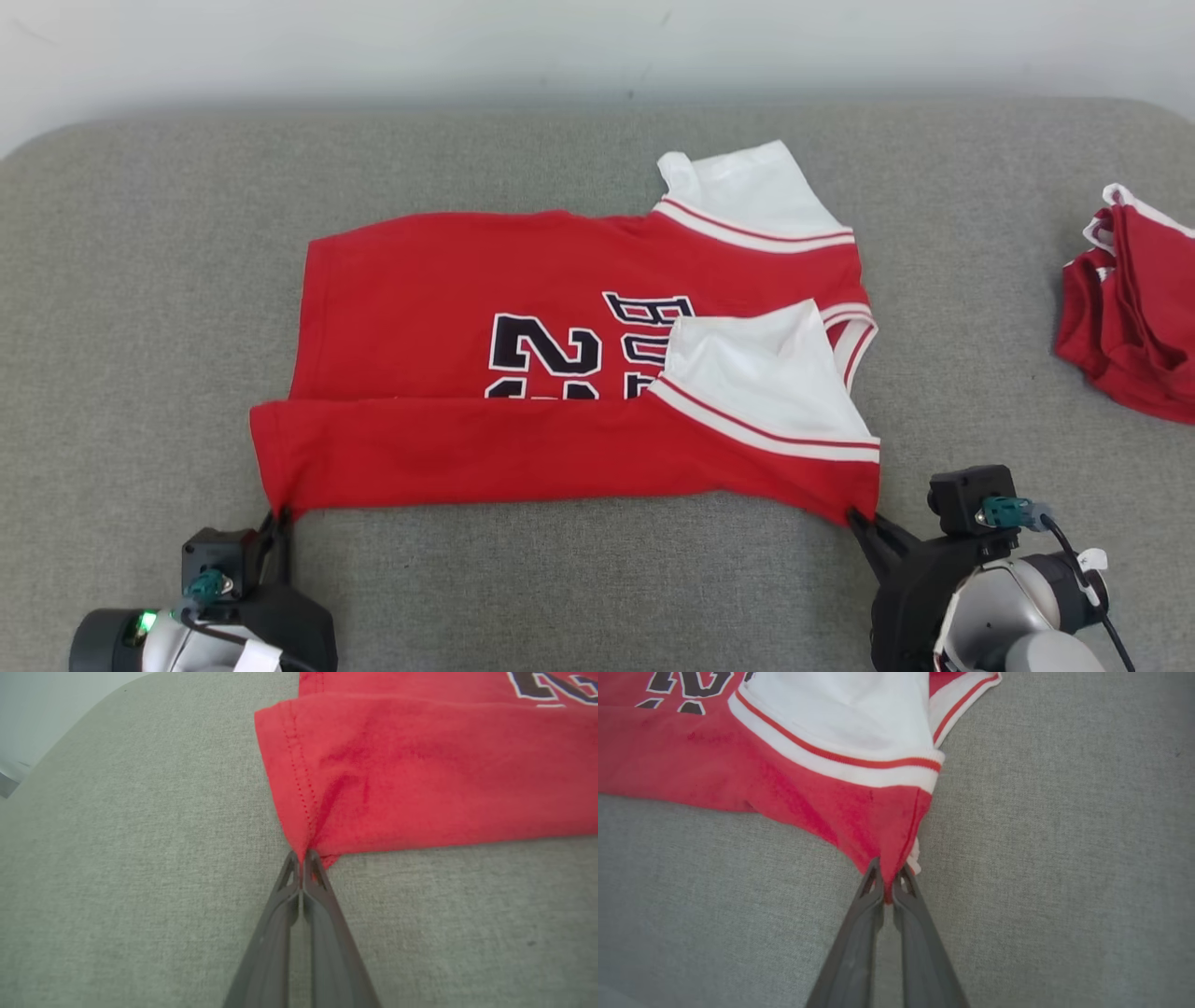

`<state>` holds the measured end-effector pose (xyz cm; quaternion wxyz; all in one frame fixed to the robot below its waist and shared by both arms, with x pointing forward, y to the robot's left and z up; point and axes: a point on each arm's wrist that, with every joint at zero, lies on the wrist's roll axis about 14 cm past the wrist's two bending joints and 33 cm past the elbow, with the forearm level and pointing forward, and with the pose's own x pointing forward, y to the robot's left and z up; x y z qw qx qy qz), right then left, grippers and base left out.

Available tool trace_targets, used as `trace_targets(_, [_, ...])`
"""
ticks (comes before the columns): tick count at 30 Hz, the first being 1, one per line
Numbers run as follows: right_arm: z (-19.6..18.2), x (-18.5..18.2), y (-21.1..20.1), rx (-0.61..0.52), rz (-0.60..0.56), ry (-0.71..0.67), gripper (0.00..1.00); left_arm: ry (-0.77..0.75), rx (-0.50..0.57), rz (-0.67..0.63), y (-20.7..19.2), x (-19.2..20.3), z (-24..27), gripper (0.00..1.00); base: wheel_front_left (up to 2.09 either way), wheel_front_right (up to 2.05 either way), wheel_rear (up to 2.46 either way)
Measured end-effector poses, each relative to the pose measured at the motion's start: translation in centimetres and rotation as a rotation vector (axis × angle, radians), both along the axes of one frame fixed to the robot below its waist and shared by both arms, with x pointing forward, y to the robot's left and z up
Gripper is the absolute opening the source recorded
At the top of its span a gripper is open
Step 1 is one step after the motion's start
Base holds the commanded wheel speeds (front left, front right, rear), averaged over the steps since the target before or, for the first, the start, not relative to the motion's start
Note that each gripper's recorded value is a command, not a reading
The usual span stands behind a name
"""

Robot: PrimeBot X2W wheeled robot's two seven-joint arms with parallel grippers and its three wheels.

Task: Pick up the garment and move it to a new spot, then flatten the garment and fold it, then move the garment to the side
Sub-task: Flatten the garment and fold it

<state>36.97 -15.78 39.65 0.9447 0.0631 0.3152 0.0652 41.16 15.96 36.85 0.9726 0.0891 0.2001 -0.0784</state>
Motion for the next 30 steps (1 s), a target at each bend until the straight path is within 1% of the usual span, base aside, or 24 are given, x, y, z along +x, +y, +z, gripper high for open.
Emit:
trace_targets(7, [1.9,-1.7,-0.5,-0.025,0.021,0.027,0.00,0.004,-0.011,0.001,0.3,-1.3,0.8,0.00,0.00,0.00,0.00])
trace_targets(17, [2.3,-5.7,-1.6,-0.058,0.035,0.134,0.00,0.066,-0.034,0.014,0.5,-4.9,0.9,0.00,0.00,0.00,0.00])
trace_targets(26, [2.4,-7.1,-1.7,-0.060,0.035,0.149,0.00,0.110,-0.042,0.003,-0.4,-6.8,1.0,0.00,0.00,0.00,0.00])
trace_targets(30, [2.1,-7.2,-2.7,-0.098,0.021,0.160,0.00,0.137,-0.050,0.011,-0.4,-7.5,0.6,0.00,0.00,0.00,0.00])
